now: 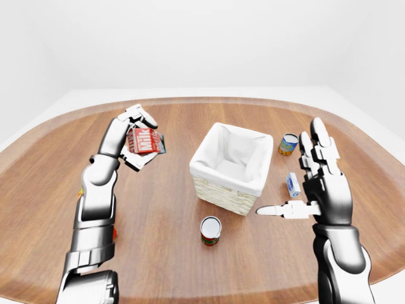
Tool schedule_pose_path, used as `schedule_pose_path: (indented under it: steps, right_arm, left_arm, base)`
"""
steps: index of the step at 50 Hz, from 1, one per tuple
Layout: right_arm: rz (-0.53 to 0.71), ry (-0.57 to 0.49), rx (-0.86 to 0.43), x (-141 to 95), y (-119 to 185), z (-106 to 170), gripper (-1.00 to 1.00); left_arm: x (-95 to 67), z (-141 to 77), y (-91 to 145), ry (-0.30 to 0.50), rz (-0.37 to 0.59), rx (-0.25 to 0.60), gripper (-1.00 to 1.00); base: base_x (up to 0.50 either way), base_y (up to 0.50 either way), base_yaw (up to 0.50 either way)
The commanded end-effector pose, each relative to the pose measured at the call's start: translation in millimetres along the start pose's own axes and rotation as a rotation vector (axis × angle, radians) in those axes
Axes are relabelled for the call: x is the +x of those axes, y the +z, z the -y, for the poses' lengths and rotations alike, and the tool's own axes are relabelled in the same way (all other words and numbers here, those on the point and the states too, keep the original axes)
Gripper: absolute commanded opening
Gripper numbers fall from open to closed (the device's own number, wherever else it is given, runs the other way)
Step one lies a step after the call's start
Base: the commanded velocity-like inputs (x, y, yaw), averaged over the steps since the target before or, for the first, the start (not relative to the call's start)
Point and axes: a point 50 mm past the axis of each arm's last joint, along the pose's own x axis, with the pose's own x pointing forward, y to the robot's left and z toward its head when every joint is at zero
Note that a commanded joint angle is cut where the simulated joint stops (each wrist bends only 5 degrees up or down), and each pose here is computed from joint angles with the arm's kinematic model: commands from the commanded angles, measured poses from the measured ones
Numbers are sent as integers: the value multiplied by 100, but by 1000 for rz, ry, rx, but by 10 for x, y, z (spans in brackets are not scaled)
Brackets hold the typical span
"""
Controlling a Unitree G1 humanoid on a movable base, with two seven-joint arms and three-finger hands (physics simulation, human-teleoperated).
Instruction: Pick the milk and place it in the basket.
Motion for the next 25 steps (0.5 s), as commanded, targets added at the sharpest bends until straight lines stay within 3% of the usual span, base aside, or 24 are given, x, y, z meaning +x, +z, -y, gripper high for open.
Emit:
schedule_pose_path:
  steps: [1, 12, 25]
  right_arm:
    - [-1, 1, 0, 2, -1, -3, 100]
    - [-3, 1, 1, 7, -7, -2, 100]
    - [-2, 0, 2, 10, -3, -1, 100]
  left_arm:
    - [42, -68, 264, 25, 82, -36, -100]
    - [112, -66, 450, 18, 128, -32, -100]
    - [144, 26, 778, -11, 251, -14, -100]
  base:
    - [0, 0, 0]
    - [0, 0, 0]
    - [0, 0, 0]
